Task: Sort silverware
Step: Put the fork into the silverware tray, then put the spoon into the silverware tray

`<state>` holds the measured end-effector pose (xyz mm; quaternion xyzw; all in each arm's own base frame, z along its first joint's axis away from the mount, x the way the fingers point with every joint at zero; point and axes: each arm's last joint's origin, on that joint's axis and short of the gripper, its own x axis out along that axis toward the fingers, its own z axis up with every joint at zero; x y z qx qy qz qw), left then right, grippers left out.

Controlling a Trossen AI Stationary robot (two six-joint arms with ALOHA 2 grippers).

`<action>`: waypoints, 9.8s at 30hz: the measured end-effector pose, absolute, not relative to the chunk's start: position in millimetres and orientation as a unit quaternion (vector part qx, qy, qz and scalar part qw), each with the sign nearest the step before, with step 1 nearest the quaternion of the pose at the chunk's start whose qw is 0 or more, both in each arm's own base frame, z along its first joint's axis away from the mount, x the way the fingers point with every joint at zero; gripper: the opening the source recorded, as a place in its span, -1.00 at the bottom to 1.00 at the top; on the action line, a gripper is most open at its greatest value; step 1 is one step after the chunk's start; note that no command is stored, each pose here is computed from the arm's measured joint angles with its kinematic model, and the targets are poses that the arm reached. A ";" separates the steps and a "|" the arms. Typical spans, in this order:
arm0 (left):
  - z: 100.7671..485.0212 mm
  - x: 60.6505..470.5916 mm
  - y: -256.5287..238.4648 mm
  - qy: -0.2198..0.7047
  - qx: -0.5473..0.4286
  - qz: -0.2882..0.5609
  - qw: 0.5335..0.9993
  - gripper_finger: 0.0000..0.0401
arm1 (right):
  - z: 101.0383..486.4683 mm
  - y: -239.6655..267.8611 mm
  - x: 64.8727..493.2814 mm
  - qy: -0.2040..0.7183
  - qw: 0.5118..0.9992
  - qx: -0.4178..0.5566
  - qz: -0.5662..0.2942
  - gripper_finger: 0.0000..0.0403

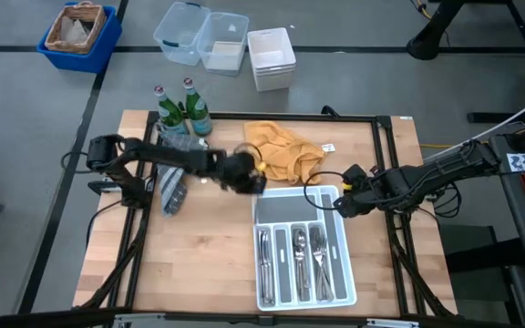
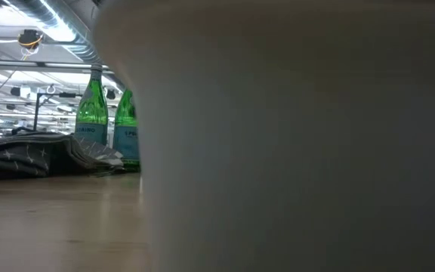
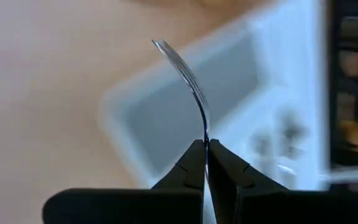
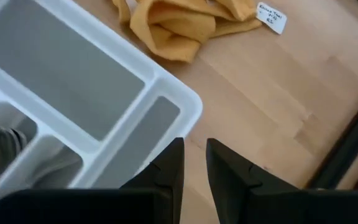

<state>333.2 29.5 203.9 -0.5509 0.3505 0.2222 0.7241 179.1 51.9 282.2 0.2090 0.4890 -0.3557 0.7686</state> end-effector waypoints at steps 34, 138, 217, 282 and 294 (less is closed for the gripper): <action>167.8 484.3 -185.4 0.115 -0.586 0.162 0.786 -1.00 | 286.9 62.0 199.3 0.476 0.827 0.198 -0.224 -0.64; 155.6 250.0 176.4 0.568 -0.402 0.538 0.475 -0.59 | 261.8 0.6 36.9 0.162 0.958 0.217 -0.090 -0.64; 136.4 240.1 173.7 0.500 -0.460 0.563 0.471 -0.95 | 261.9 0.6 36.8 0.162 0.958 0.217 -0.091 -0.64; 210.9 408.4 -123.0 0.051 -0.666 0.140 0.731 -0.99 | 224.1 25.6 69.5 0.029 0.975 0.126 0.179 -0.64; 190.1 415.4 -191.8 0.108 -0.673 0.091 0.726 -0.99 | 192.3 28.9 81.1 0.061 0.974 0.148 0.160 -0.64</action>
